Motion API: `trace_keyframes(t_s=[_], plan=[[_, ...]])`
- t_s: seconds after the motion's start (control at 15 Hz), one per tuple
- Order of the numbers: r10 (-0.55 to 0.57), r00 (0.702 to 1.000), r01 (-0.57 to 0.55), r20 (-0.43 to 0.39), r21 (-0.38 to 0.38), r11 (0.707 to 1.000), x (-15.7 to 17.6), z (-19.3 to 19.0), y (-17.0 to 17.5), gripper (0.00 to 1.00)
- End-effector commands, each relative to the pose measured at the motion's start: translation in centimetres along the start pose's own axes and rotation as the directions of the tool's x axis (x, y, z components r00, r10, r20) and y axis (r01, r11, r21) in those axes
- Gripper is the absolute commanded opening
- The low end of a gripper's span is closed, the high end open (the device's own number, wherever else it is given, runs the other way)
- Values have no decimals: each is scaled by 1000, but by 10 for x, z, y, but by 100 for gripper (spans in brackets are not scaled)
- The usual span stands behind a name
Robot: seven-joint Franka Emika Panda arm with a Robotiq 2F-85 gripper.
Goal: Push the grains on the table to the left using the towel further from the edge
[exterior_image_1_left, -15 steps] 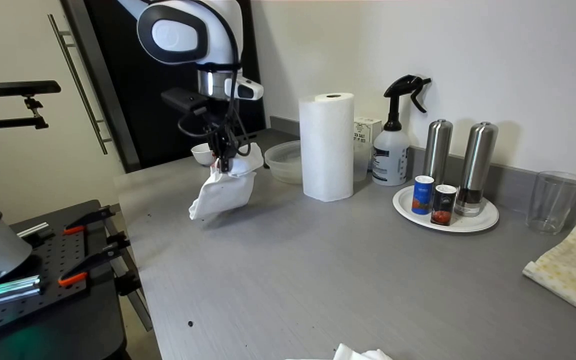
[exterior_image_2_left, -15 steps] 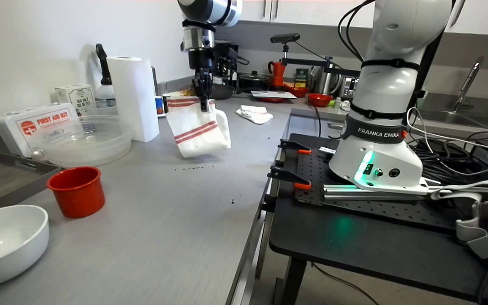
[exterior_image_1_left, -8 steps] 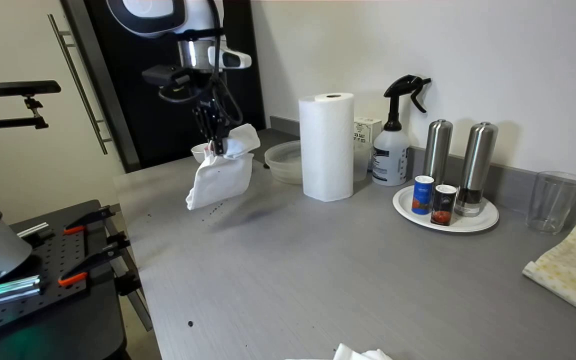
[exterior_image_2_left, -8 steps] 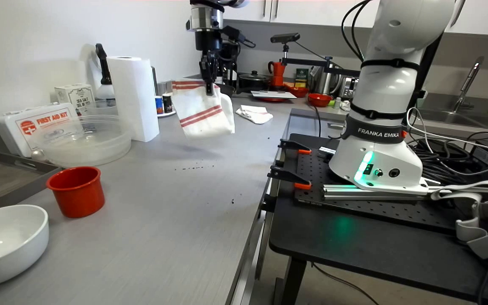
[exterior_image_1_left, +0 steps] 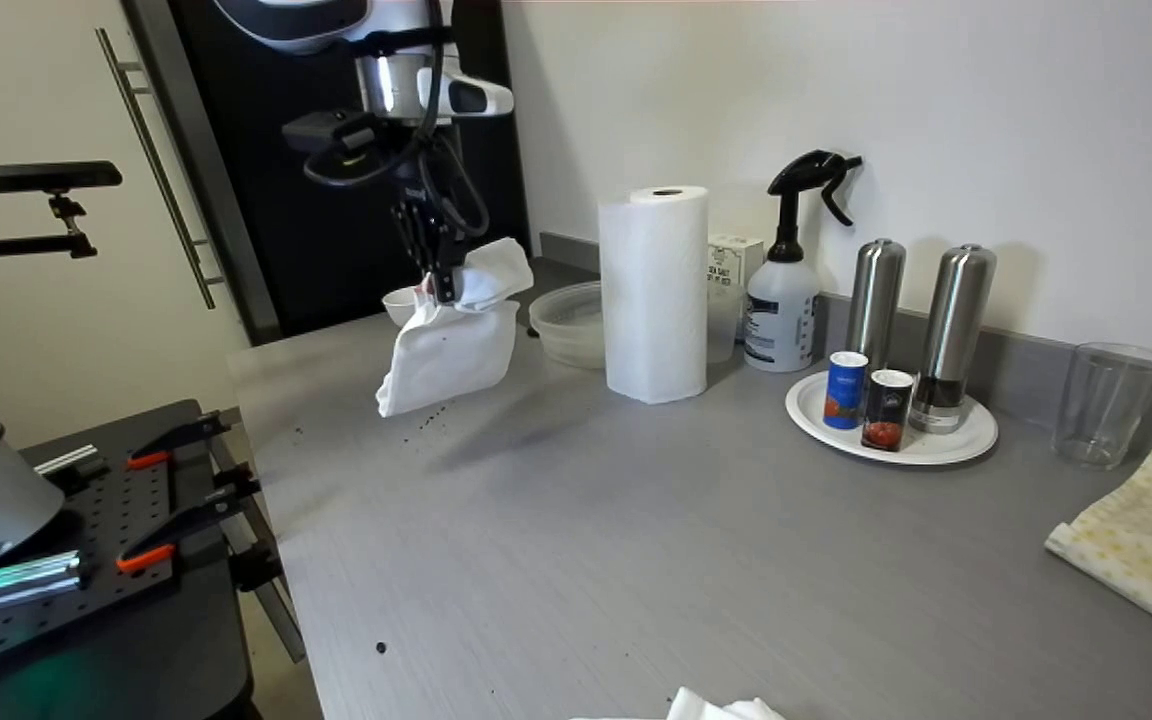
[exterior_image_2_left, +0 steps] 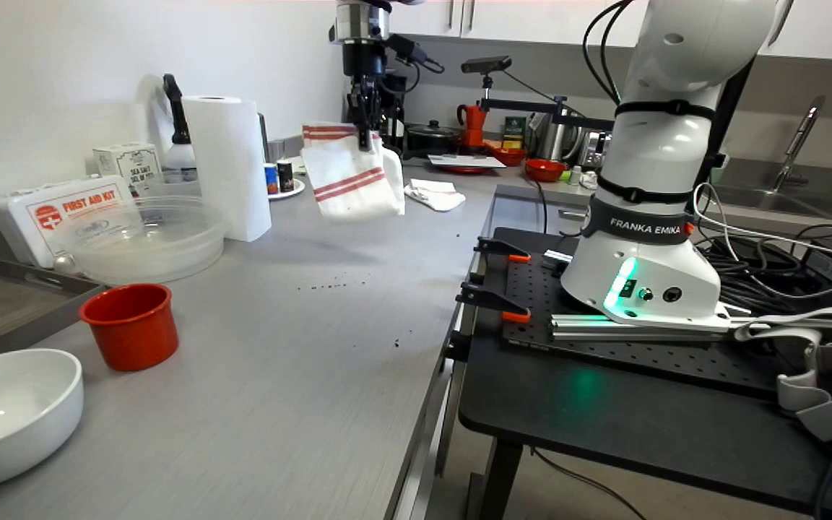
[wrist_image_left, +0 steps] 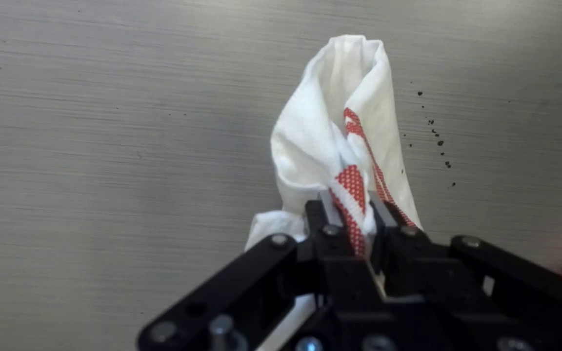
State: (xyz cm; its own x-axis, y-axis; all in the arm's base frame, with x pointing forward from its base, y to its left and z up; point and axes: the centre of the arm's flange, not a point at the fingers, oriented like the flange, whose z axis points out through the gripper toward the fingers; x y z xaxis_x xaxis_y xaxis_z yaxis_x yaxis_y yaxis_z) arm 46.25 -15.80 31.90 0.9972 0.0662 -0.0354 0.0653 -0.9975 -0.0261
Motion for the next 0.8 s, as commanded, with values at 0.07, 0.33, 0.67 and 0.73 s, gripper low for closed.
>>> trace_keyframes(t_s=[0.07,0.33,0.67,0.73], plan=[[120,993,-120,6,23,993,22,-17,64,4],[255,967,-255,0,50,966,35,-28,142,4],[413,911,-410,12,141,901,41,-32,244,4],[448,894,-445,18,157,882,41,-32,263,4]])
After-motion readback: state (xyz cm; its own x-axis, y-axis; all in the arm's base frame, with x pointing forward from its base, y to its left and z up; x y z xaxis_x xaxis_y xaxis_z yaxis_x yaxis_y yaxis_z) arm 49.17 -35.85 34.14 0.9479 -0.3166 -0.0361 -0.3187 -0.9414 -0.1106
